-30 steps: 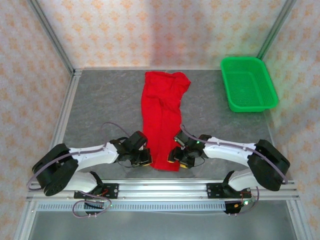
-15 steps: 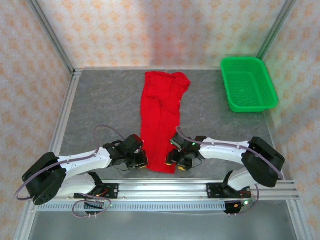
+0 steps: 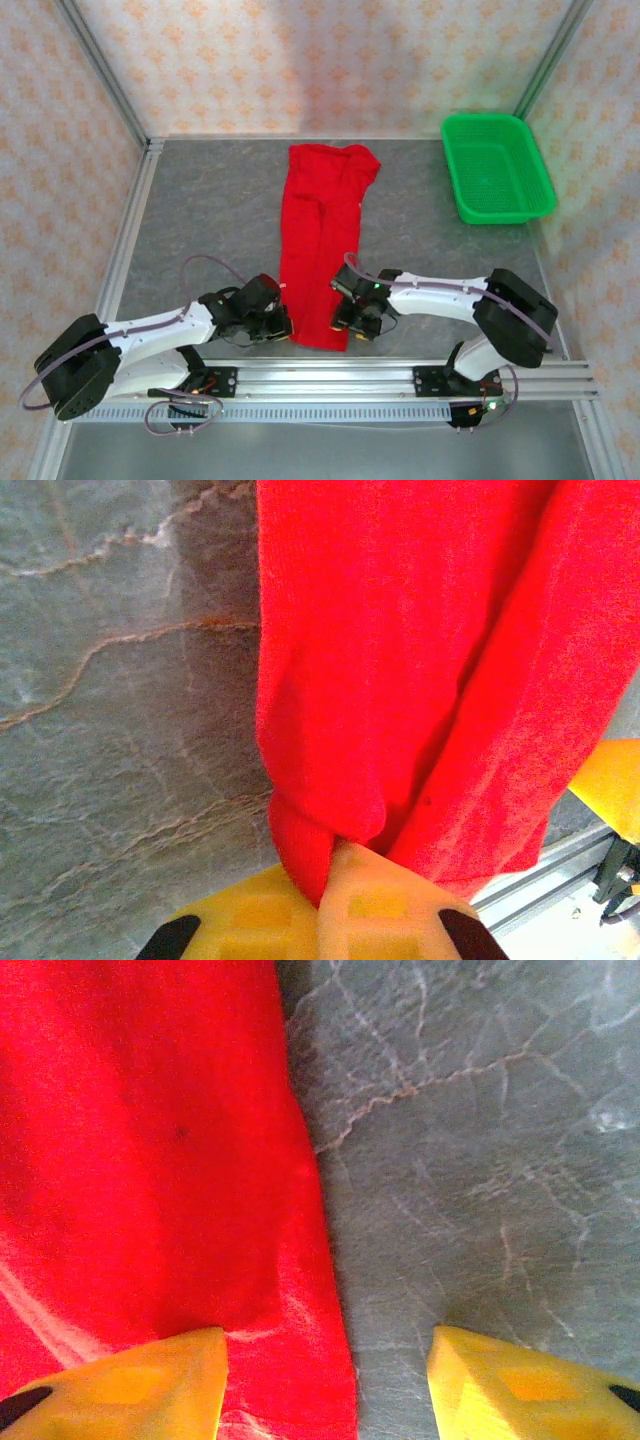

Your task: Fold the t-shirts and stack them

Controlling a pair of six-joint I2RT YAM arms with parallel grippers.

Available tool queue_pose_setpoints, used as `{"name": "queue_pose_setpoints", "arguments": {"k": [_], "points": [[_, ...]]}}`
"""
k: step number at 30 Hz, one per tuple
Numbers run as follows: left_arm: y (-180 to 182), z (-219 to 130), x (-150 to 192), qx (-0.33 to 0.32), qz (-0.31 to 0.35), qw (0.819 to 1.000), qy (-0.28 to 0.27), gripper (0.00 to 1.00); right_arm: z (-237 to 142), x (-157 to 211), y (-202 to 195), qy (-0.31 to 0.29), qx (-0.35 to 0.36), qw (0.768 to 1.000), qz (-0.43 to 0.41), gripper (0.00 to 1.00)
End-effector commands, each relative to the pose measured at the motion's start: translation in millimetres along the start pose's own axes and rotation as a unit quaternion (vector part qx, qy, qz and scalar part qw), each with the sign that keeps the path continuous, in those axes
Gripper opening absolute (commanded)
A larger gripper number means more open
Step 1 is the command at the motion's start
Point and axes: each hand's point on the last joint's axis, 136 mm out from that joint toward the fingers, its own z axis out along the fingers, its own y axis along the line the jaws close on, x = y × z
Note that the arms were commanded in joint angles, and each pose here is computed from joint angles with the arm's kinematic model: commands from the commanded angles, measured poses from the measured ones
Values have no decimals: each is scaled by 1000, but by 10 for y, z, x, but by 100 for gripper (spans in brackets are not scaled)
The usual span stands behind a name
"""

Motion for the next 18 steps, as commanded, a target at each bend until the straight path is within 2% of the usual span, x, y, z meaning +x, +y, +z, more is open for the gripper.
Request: {"name": "queue_pose_setpoints", "arguments": {"k": [1, 5, 10, 13, 18], "points": [[34, 14, 25, -2, -4, 1000, -1, 0, 24, 57, 616, 10, -96, 995, -36, 54], [-6, 37, 27, 4, -2, 1000, 4, 0, 20, 111, 729, 19, -98, 994, -42, 53], [-1, 55, 37, 4, 1, 1000, 7, 0, 70, 202, 800, 33, -85, 995, -50, 47], [16, 61, 50, 2, 3, 1000, 10, 0, 107, 214, 802, 32, -76, 995, -49, 38], [82, 32, 76, -10, 5, 1000, 11, 0, 49, 164, 613, 11, -41, 998, -44, 6]]}}
